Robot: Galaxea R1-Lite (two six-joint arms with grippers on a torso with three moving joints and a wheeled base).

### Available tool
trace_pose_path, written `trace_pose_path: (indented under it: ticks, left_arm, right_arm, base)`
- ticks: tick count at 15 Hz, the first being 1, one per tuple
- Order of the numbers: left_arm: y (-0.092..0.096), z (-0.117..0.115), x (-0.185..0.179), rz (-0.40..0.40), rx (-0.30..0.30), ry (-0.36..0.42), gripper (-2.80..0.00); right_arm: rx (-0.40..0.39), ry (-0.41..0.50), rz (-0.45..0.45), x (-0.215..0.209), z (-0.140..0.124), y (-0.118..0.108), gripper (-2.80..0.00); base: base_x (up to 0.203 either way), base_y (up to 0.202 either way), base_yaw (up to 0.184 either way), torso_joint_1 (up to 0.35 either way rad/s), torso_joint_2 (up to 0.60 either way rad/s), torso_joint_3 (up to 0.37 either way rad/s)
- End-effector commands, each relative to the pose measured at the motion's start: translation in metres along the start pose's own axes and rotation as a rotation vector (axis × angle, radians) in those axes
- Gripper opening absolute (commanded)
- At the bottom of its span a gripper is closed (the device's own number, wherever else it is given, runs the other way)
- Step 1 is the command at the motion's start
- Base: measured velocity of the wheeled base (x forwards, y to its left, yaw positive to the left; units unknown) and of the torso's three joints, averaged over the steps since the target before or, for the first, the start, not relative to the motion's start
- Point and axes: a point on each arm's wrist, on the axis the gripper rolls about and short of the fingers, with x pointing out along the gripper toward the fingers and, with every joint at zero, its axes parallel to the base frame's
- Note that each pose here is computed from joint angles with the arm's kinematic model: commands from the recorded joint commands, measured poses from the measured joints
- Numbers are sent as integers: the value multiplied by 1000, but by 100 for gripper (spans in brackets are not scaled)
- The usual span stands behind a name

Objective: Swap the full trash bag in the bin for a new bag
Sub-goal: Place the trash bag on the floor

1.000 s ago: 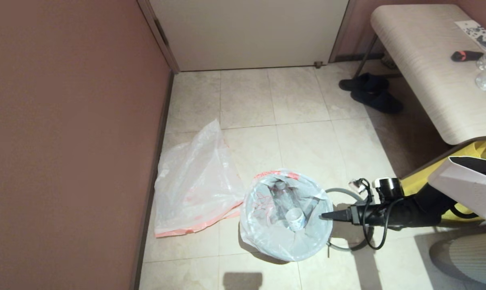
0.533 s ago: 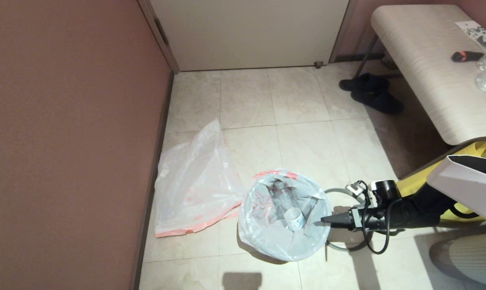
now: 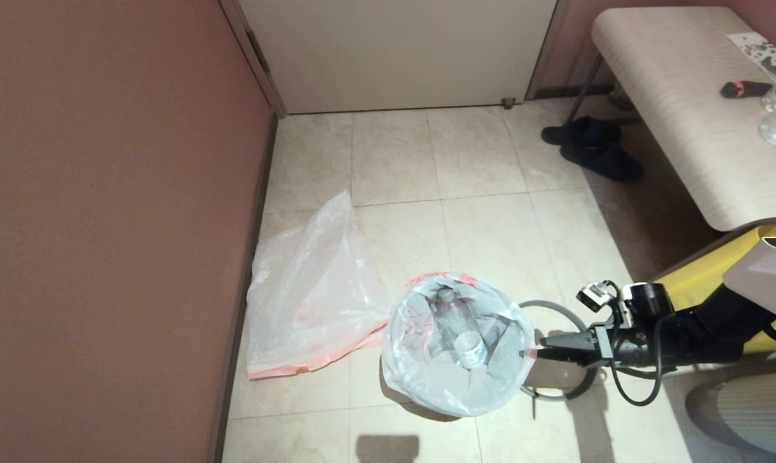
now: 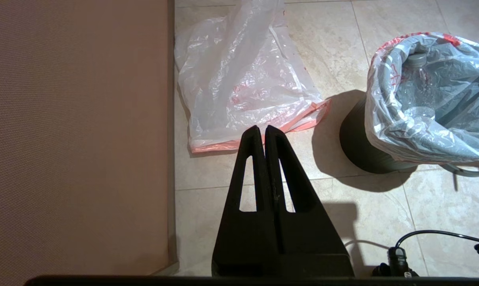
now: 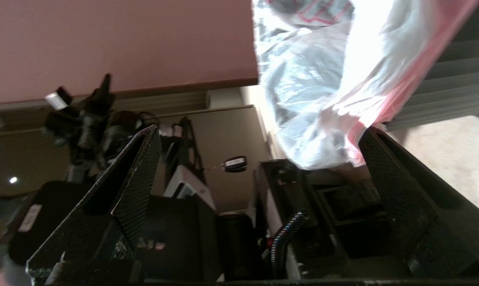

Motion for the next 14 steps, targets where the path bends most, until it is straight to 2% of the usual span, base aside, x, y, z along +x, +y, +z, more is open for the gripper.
trace_pose_path:
  ticks: [1,6,10,14]
  left_arm:
    - [0,0,0,0,0,1,-280]
    - [0,0,0,0,0,1,-280]
    - [0,0,0,0,0,3,-280]
    - [0,0,0,0,0,1,-280]
  right_arm:
    - [-5,-3,38,-4,-1,9,0]
    - [-12,4,65,-2,-1,13,0]
    - [-37,-11,35,-5,4,10,0]
    - [-28,-68,-9,-29,10,-12,0]
  base:
    - [0,0,0,0,0,0]
    - [0,0,0,0,0,0]
    - [0,0,0,0,0,0]
    - [0,0,0,0,0,0]
